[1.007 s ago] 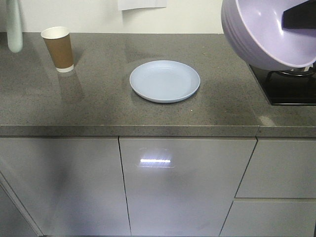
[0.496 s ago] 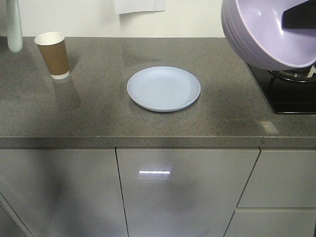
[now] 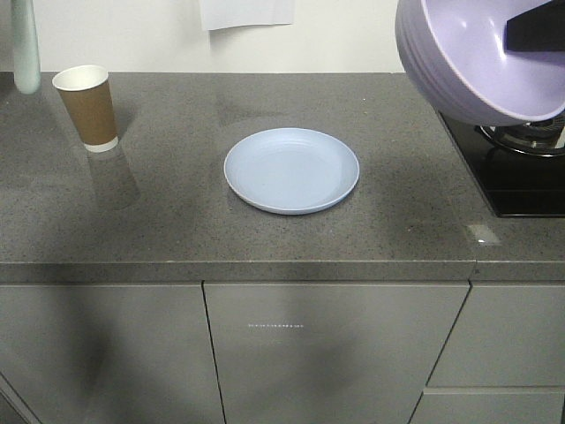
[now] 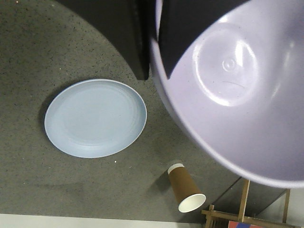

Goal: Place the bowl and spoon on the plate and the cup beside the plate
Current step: 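Drive the base toward the pale blue plate on the counter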

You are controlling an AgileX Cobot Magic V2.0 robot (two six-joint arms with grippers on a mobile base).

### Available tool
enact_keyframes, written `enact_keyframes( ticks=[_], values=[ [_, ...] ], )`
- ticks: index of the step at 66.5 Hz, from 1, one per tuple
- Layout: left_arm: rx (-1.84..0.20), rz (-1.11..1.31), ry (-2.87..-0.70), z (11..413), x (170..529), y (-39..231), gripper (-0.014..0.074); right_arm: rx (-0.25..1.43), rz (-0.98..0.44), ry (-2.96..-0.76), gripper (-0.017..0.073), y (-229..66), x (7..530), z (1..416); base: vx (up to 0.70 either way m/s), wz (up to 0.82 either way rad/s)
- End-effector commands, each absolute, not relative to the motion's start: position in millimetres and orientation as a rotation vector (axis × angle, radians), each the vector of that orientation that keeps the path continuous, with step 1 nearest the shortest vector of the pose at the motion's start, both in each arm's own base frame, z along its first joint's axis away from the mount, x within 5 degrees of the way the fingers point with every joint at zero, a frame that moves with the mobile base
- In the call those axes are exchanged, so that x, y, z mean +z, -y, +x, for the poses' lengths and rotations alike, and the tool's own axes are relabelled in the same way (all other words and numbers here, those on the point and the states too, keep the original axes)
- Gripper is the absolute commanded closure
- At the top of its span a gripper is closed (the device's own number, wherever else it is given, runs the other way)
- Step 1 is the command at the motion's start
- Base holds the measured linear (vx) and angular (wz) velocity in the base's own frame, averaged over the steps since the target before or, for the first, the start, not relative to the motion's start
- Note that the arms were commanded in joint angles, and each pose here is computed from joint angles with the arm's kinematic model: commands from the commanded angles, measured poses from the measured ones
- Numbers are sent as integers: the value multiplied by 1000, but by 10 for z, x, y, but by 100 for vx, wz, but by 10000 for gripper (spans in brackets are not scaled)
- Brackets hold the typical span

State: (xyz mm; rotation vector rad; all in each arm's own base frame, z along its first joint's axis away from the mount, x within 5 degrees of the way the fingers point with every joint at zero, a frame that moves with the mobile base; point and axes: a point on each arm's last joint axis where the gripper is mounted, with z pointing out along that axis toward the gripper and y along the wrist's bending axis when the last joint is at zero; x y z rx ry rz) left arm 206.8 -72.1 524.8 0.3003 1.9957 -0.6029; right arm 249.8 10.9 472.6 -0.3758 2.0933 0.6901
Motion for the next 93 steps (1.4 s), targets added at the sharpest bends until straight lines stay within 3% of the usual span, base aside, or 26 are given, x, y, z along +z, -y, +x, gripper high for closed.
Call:
enact_keyframes(
  ticks=[1, 93],
  values=[
    [-634, 289, -1895, 1989, 5396, 729, 601, 702, -384, -1998, 566, -152, 4906, 2401, 7, 0],
    [-634, 289, -1895, 1989, 5396, 729, 600, 702, -384, -1998, 566, -152, 4906, 2401, 5, 0]
  ],
)
